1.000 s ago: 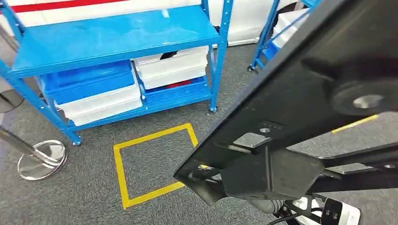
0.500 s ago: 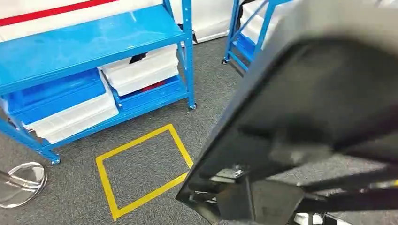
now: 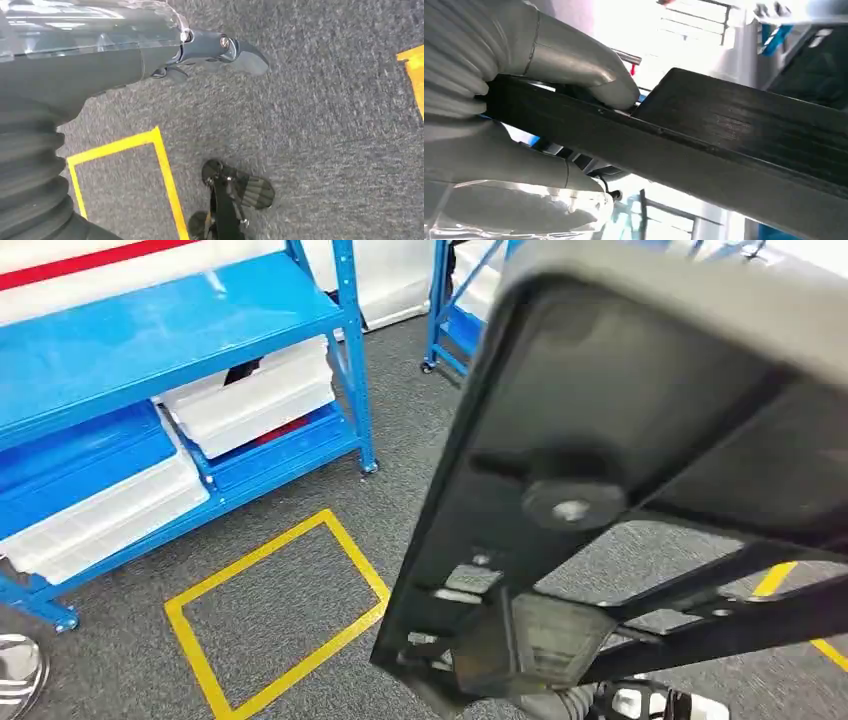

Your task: Take the parts from the cabinet and place them on the table.

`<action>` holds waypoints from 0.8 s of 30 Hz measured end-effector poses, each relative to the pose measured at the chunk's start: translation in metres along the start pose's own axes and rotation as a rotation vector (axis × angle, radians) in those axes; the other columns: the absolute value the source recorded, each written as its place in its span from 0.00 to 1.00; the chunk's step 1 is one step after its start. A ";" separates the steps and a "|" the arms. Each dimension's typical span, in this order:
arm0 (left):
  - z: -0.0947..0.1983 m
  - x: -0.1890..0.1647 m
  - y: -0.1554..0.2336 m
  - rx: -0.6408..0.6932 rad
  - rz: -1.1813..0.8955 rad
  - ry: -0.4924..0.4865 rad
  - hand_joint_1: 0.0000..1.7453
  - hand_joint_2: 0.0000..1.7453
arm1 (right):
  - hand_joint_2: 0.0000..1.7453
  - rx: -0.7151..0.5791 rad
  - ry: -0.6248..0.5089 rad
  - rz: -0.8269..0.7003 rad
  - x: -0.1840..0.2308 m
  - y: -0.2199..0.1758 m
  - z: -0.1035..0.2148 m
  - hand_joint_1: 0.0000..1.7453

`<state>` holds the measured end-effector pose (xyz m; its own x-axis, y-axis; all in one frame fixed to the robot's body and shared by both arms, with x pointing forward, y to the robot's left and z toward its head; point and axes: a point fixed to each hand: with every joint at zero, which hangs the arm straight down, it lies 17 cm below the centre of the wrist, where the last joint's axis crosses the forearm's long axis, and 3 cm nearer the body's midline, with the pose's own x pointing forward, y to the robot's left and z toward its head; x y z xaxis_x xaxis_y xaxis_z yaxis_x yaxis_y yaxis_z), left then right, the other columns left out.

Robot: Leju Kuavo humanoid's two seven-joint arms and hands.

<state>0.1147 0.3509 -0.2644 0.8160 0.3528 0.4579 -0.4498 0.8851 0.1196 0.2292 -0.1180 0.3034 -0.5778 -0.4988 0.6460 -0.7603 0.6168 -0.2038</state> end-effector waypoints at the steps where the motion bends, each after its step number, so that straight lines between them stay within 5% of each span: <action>1: 0.000 0.000 0.002 0.008 0.002 0.000 0.00 1.00 | 1.00 0.002 0.016 -0.010 -0.002 0.005 0.005 0.99; 24: 0.002 0.003 -0.015 -0.047 -0.043 -0.024 0.00 1.00 | 1.00 0.002 0.067 0.023 0.001 0.029 0.020 0.99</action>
<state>0.1232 0.3376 -0.2628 0.8250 0.3077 0.4741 -0.3968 0.9126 0.0983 0.2007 -0.1129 0.2834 -0.5740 -0.4424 0.6891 -0.7476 0.6265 -0.2205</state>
